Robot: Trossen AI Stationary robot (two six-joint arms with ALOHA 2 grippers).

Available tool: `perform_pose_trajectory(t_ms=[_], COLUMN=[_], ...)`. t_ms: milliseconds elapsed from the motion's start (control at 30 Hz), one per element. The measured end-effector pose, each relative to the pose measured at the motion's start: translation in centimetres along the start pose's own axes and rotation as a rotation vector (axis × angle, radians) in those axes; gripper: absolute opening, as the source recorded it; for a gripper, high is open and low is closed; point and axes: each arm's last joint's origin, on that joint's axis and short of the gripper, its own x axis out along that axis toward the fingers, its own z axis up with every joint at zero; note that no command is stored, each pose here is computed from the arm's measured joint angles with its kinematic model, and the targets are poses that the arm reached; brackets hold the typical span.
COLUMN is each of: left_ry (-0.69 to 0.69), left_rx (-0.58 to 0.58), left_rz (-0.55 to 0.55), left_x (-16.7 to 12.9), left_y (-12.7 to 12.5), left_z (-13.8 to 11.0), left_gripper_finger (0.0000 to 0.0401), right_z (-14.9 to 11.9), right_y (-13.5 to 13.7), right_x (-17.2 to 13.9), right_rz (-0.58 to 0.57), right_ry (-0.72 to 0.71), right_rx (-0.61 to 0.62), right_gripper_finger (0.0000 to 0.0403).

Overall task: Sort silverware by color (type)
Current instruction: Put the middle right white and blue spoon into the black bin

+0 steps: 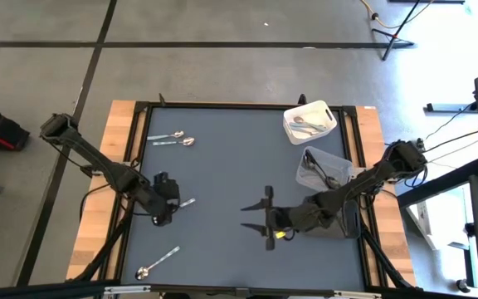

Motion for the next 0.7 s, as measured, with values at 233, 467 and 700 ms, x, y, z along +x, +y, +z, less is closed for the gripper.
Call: perform_pose_trajectory(t_ms=[233, 467, 700], left_ry=[0.061, 0.076, 0.138], left_rx=[-0.033, -0.029, -0.007], left_rz=[0.069, 0.075, 0.101], left_x=[1.9, 4.0, 5.3], left_y=[1.0, 1.0, 0.7], left_z=[-1.9, -2.9, -3.3], left_gripper_finger=[0.0155, 0.0155, 0.0155], right_z=[-0.6, -0.6, -0.5], right_y=[0.3, 0.1, 0.1], right_x=[0.6, 0.8, 0.7], right_rz=[-0.005, -0.016, -0.015], right_ry=[0.024, 0.024, 0.023], right_rx=[0.01, 0.012, 0.013], right_gripper_finger=[0.0183, 0.0183, 0.0183])
